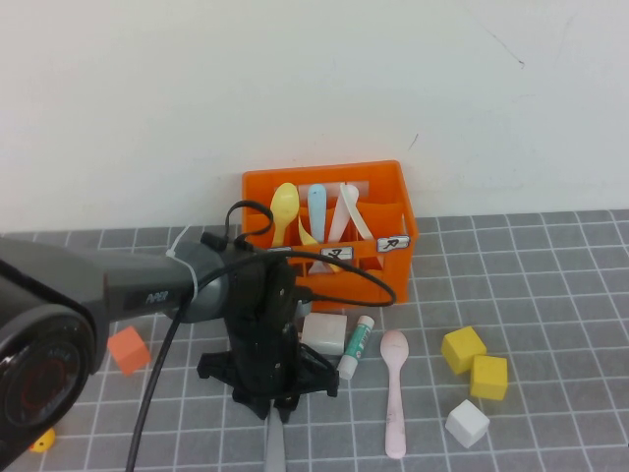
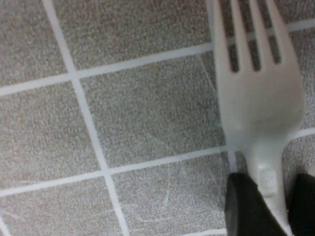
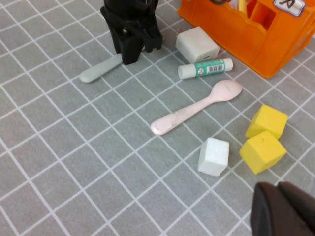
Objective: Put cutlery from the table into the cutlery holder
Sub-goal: Pick up the fork, then place the fork on the box
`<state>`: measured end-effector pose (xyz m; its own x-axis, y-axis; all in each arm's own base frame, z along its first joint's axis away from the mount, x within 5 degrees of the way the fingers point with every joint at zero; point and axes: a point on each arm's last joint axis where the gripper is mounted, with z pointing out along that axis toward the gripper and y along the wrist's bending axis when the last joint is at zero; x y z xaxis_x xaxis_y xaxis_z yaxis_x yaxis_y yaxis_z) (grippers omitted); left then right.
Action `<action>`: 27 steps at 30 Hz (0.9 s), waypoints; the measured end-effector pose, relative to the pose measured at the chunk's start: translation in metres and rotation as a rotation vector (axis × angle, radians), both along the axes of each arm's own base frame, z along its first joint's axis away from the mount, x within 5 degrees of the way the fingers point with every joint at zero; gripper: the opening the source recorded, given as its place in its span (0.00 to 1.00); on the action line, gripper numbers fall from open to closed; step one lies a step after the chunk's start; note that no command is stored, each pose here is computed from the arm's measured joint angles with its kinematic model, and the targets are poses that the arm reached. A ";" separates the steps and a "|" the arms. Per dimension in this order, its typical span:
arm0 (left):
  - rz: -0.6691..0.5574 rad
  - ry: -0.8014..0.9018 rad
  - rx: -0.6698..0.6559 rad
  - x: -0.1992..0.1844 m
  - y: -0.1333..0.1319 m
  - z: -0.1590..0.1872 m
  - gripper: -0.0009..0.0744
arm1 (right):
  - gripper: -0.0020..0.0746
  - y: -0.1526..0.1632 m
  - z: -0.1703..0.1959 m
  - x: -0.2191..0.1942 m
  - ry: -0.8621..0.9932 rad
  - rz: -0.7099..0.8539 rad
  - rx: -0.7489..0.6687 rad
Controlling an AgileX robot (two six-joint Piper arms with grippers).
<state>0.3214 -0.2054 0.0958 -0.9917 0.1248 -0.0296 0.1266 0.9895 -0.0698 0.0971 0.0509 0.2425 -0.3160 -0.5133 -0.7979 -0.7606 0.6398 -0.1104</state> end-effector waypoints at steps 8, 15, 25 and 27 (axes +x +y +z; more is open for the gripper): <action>0.006 -0.015 -0.013 0.001 -0.001 0.000 0.16 | 0.02 0.000 0.000 0.000 0.000 0.000 0.000; 0.034 -0.023 -0.006 0.002 -0.001 0.001 0.14 | 0.02 0.000 0.000 0.000 0.000 0.000 0.000; 0.000 -0.176 -0.057 0.003 0.000 0.054 0.14 | 0.02 0.000 0.000 0.000 -0.002 -0.003 -0.001; -0.003 -0.217 -0.078 0.002 0.001 0.071 0.14 | 0.02 0.000 0.000 0.000 -0.004 -0.005 -0.001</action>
<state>0.3230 -0.2049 0.1668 -0.9607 0.1164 -0.2519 0.1496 0.9818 -0.1169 0.0976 0.0506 0.2426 -0.3153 -0.5126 -0.7986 -0.7572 0.6432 -0.1139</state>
